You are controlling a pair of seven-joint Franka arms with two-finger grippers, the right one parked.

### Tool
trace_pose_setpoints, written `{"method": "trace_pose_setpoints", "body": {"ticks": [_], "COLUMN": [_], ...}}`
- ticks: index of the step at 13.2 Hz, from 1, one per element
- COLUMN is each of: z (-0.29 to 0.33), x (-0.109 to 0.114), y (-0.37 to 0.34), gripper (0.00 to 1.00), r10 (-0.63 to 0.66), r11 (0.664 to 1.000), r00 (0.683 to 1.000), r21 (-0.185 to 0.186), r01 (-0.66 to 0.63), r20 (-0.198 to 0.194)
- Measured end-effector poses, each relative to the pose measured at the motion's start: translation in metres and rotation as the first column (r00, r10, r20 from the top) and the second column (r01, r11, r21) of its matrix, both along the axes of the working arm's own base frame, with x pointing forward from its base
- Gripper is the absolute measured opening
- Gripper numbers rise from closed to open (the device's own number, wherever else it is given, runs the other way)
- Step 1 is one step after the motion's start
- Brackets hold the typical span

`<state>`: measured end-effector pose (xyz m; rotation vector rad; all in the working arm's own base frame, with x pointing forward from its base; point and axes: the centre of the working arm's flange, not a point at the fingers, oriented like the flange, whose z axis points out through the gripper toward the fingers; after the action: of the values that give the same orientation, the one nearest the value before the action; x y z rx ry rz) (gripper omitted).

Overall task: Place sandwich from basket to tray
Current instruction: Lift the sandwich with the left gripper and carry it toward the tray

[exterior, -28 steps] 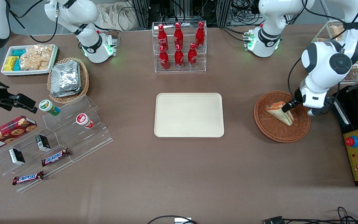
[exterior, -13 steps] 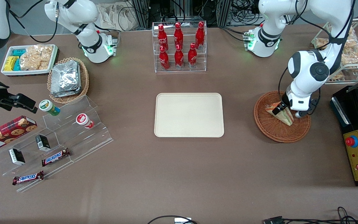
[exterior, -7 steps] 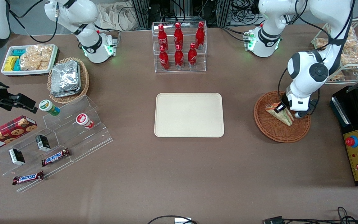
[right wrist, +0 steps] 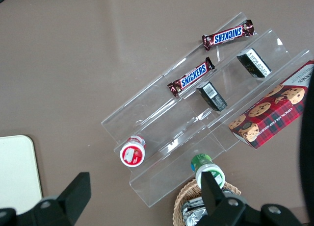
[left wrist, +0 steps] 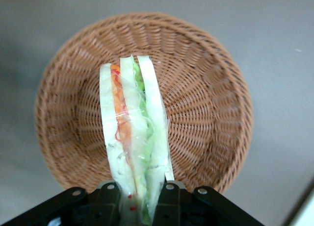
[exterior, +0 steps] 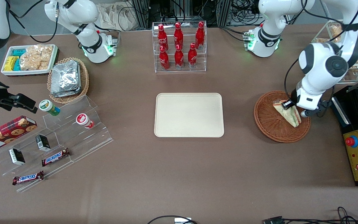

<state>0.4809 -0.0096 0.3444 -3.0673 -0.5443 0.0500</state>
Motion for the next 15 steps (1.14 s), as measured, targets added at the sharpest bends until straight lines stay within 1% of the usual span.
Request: {"method": "trace_pose_setpoints", "body": {"ticks": [2, 3, 6, 7, 8, 11, 14, 15], "z": [0.039, 0.055, 0.076, 0.077, 0.079, 0.083, 0.086, 0.087], "x": [0.013, 0.019, 0.027, 0.027, 0.026, 0.021, 0.010, 0.005], "y": [0.000, 0.000, -0.015, -0.029, -0.048, -0.096, -0.150, -0.174], "gripper": [0.22, 0.22, 0.21, 0.21, 0.18, 0.17, 0.18, 0.18], "r10": [-0.150, -0.215, -0.330, -0.359, -0.391, -0.470, -0.544, -0.549], "r11": [0.989, 0.977, 0.944, 0.934, 0.920, 0.883, 0.839, 0.836], "r00": [0.988, 0.976, 0.944, 0.933, 0.920, 0.883, 0.839, 0.836], "r21": [-0.006, -0.011, -0.009, -0.006, -0.003, 0.006, 0.014, 0.019], "r01": [0.150, 0.215, 0.330, 0.358, 0.391, 0.470, 0.544, 0.548], "r20": [-0.027, -0.031, -0.017, -0.015, -0.013, -0.005, 0.003, 0.009]}}
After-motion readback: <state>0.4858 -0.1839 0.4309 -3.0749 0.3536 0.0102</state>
